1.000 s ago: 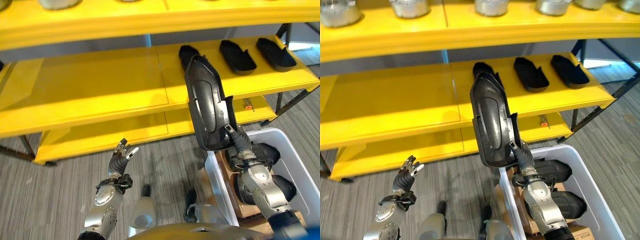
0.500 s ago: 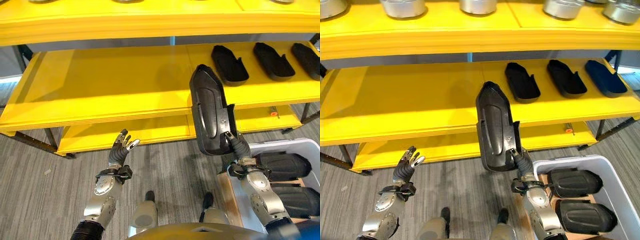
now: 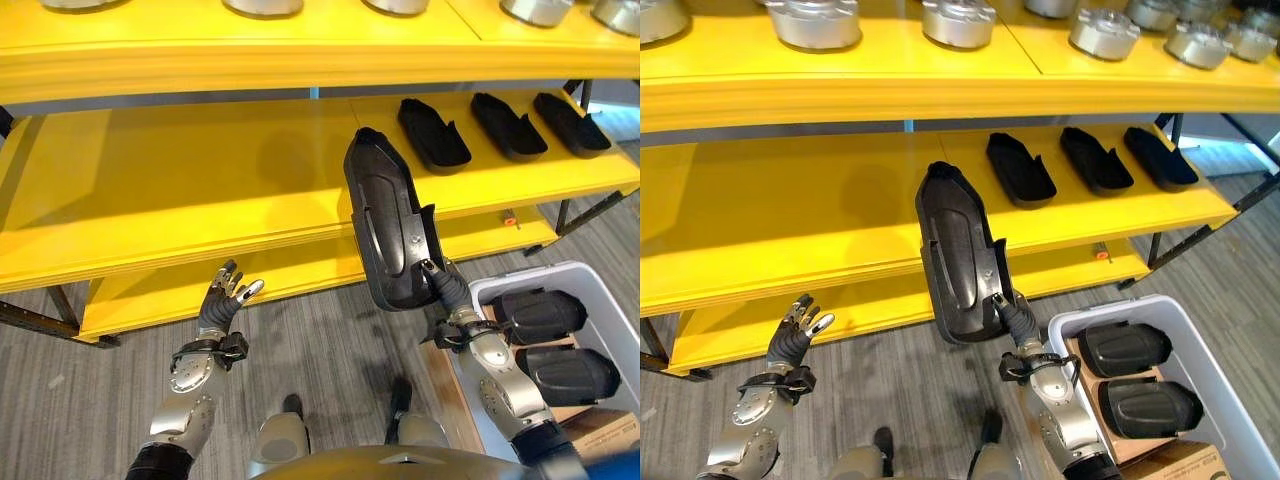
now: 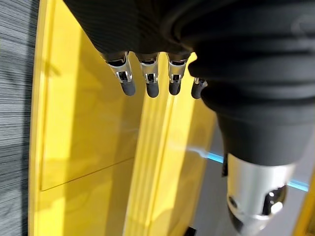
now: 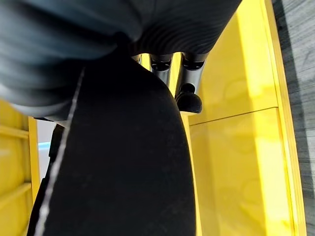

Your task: Move parts from the plastic box to the shelf.

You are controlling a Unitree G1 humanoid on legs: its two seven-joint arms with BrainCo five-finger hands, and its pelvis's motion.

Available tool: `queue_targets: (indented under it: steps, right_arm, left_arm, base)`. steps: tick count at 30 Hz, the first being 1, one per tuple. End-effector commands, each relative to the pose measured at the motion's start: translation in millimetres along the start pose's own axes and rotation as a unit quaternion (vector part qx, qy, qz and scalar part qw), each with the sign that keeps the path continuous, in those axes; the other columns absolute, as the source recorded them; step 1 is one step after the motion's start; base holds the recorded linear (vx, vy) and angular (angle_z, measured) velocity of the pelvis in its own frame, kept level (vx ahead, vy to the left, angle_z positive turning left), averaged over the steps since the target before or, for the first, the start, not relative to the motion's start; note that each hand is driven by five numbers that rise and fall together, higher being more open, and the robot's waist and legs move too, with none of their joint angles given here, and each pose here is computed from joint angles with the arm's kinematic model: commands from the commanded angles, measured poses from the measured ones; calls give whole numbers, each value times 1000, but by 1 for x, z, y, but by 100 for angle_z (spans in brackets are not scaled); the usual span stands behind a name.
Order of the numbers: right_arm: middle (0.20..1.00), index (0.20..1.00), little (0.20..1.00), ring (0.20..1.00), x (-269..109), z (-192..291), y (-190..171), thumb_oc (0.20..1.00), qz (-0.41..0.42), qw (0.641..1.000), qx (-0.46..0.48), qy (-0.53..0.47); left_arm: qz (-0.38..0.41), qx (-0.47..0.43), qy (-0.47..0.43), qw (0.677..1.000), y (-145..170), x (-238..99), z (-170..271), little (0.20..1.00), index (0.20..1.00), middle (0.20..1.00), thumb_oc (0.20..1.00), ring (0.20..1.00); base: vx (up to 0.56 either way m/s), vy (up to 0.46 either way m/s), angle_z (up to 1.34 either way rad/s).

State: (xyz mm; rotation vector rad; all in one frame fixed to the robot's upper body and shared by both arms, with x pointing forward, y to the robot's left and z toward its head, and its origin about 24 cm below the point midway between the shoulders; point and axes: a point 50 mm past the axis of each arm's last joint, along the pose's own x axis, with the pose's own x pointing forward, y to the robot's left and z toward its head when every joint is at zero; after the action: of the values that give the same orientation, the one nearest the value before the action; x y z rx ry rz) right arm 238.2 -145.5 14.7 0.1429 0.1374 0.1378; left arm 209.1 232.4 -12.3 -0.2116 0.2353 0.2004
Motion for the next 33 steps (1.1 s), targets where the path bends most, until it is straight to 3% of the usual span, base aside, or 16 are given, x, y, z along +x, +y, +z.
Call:
queue_targets:
  steps: [1, 14, 24, 33]
  right_arm:
    - [200, 200, 200, 200, 0, 36, -7, 200, 21, 996, -13, -82]
    - [200, 200, 200, 200, 23, 61, -4, 200, 42, 987, -101, -117]
    - [200, 200, 200, 200, 74, 111, 43, 200, 70, 972, -126, -186]
    - [200, 200, 200, 200, 120, 182, 44, 200, 5, 967, -124, -222]
  left_arm:
    - [-26, -17, -52, 998, -11, -3, 16, 1000, 1000, 1000, 1000, 1000]
    - [-52, -27, -21, 998, -17, -10, 3, 1000, 1000, 1000, 1000, 1000]
    - [-87, -20, -30, 996, -29, -8, 13, 1000, 1000, 1000, 1000, 1000]
    - [-105, -18, -68, 992, -33, -1, 35, 1000, 1000, 1000, 1000, 1000]
  base:
    - [125, -198, 75]
    - [68, -144, 21]
    - [-35, -30, 12]
    - [-49, 24, 11]
